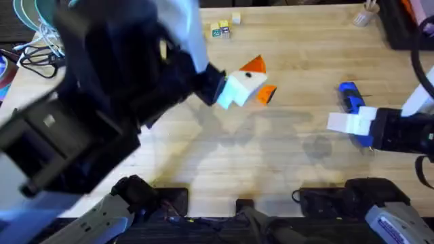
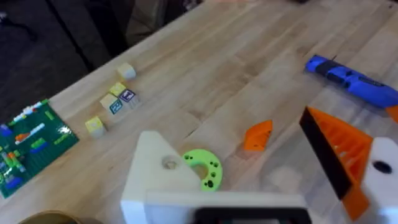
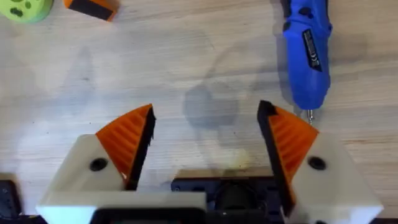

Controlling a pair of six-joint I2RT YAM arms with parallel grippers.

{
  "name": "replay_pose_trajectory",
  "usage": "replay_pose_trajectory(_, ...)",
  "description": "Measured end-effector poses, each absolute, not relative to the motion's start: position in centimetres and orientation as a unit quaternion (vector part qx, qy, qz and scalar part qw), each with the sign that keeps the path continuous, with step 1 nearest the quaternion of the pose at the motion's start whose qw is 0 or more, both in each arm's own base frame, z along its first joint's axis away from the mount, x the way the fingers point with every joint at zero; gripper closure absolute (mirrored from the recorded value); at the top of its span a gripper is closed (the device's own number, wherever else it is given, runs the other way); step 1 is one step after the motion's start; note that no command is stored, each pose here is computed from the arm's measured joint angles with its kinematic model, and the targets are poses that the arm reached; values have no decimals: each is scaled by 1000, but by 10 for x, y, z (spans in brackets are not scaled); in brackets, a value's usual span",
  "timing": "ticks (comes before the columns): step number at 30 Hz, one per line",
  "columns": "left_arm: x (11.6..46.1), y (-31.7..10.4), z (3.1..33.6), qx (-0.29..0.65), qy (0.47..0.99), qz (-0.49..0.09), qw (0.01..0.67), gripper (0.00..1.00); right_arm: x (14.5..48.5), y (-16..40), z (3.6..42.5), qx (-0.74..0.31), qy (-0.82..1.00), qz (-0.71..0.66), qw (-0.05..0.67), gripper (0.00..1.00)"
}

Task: Pick up the gripper from the table and insert it into the empty holder that is missing its gripper. Then pick up a screw, insert it into the mounting hole, and use the screwdriver to tighten it. Finally, clean up the table by picking up the vegetable and placing it into the bucket.

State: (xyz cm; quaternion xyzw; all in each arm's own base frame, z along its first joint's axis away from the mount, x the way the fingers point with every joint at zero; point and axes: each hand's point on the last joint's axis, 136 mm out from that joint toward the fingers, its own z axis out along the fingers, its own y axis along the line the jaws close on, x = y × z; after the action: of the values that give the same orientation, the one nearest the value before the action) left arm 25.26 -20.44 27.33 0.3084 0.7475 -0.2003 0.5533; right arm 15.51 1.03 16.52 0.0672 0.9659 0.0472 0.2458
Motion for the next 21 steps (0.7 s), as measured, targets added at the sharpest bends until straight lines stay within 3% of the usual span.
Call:
replay_pose_trajectory(7, 223, -187, 251, 303, 682, -217, 630, 27, 155, 10, 165, 67, 966, 47, 246, 9)
replay_pose_trajectory(21, 188, -168, 195, 305, 645, -233, 661, 26, 155, 10, 165, 67, 966, 47, 246, 9)
